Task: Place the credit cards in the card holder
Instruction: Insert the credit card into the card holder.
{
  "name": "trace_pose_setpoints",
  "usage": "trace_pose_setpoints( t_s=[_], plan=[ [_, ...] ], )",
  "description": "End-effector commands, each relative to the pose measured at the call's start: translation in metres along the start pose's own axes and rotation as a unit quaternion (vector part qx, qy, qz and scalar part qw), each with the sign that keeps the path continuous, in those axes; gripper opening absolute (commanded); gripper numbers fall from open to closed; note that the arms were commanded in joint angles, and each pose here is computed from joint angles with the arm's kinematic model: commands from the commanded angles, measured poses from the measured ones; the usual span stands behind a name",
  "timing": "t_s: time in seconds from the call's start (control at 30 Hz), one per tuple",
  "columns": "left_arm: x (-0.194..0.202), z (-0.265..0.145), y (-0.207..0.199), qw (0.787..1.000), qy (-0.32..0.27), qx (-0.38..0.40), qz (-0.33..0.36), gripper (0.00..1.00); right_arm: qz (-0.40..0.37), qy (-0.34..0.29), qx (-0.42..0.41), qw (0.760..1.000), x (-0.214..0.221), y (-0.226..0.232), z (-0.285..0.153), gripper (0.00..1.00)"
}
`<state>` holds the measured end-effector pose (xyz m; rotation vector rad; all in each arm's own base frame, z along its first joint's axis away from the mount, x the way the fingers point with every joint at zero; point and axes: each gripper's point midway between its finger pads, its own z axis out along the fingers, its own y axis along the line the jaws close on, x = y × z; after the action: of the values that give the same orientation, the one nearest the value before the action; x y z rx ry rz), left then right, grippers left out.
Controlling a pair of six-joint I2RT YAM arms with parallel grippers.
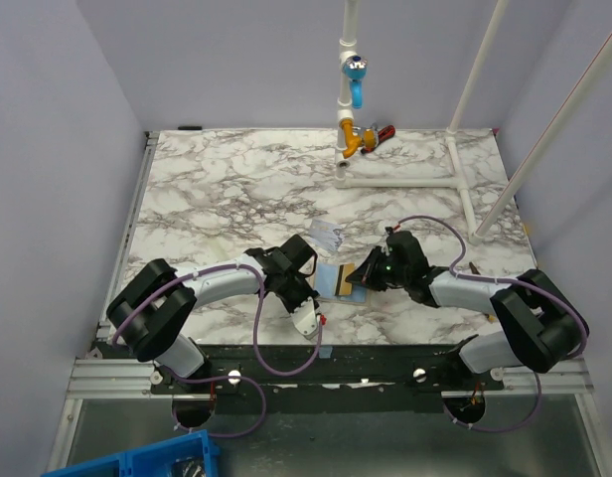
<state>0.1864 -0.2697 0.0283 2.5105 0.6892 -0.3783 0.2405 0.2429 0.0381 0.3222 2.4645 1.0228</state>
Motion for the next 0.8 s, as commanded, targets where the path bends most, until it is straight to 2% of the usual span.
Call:
trace_pose_setpoints(
  t_s=[0.0, 0.33, 0.77],
  plan=[
    [-0.005, 0.002, -0.001, 1.000, -0.008, 0.010, -0.002, 0.00, 0.006, 0.006, 0.002, 1.000, 0.006, -0.009, 0.003, 0.01],
    [-0.007, 0.002, 0.001, 1.000, -0.008, 0.009, -0.005, 0.00, 0.005, 0.058, -0.018, 0.998, 0.028, -0.011, 0.007, 0.01],
    [-0.010, -0.011, 0.008, 0.999, 0.000, 0.005, -0.032, 0.00, 0.002, 0.099, 0.013, 0.995, 0.044, -0.030, 0.010, 0.01]
  ],
)
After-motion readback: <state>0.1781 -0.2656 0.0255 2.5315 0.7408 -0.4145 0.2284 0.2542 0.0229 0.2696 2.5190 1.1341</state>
